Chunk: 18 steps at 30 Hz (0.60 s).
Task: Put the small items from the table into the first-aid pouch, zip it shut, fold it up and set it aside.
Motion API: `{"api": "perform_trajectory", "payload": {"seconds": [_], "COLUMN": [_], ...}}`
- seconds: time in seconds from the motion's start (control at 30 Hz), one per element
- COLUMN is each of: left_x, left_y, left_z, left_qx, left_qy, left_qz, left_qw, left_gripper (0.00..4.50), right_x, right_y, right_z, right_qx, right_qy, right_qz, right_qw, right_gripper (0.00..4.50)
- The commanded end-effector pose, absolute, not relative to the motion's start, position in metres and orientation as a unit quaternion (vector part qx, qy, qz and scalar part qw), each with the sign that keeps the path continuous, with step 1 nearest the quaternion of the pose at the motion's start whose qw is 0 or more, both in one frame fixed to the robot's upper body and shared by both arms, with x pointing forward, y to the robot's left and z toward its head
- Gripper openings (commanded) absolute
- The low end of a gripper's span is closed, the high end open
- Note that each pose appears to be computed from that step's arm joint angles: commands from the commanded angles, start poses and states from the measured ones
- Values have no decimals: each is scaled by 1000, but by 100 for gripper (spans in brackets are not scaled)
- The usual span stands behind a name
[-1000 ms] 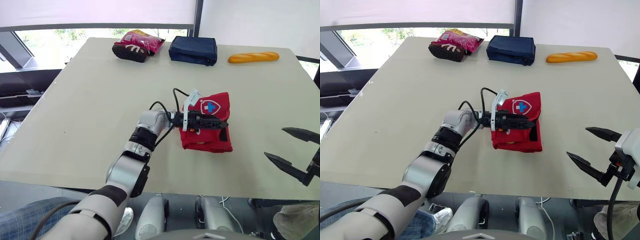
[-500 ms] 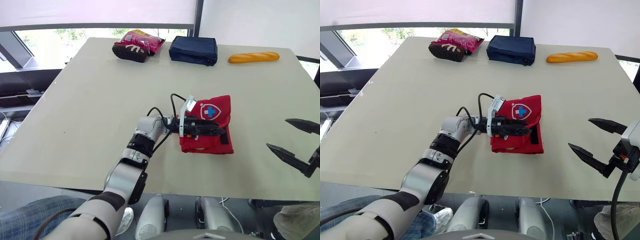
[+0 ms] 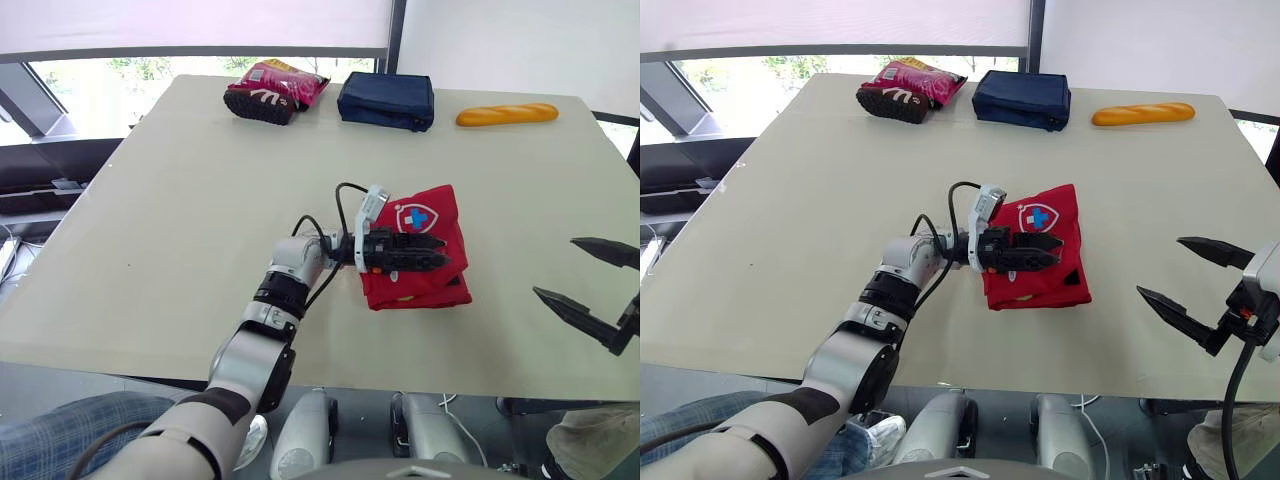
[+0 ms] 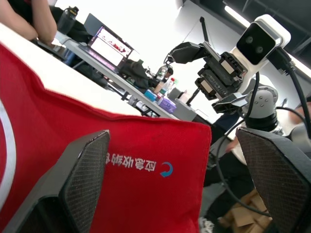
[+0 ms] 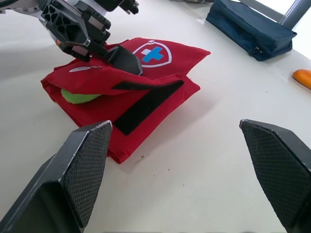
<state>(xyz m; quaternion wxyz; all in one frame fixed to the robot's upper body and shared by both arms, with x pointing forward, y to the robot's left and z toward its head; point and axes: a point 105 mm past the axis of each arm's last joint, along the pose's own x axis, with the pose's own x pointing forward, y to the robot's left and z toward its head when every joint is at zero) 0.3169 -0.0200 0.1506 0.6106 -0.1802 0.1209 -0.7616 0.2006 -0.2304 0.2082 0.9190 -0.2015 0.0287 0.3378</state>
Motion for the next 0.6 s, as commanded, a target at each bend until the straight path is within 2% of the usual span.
{"api": "perform_trajectory", "payload": {"seconds": [0.03,0.1,0.13,0.17,0.2,0.3,0.33,0.37,0.4,0.43,0.6], "left_x": [316,318,318,318,318,316,315,314,313,312,314], "left_y": [-28,-32,-34,-36,-37,-49,-52,-55,-57,-57,-58], "left_z": [157,153,152,152,152,160,158,153,146,141,118], "left_qx": [-116,-74,-58,-45,-37,14,50,85,117,131,169], "left_qy": [87,78,73,62,54,9,-4,-14,-16,-11,33], "left_qz": [-773,-767,-765,-765,-765,-765,-763,-761,-759,-758,-749], "left_qw": [618,633,637,640,641,644,644,644,641,639,639], "left_gripper": [444,392,346,337,276,137,110,53,22,4,4], "right_x": [199,199,199,199,199,199,199,198,198,198,197], "right_y": [-228,-228,-228,-229,-229,-227,-226,-225,-225,-225,-225], "right_z": [215,215,215,215,215,215,215,215,215,215,216], "right_qx": [-212,-211,-211,-211,-211,-210,-209,-209,-209,-209,-209], "right_qy": [15,15,15,15,15,14,13,13,12,12,12], "right_qz": [336,336,336,336,336,336,337,337,336,336,334], "right_qw": [918,918,918,918,918,918,918,918,918,918,919], "right_gripper": [450,450,450,450,450,450,450,450,450,450,450]}}
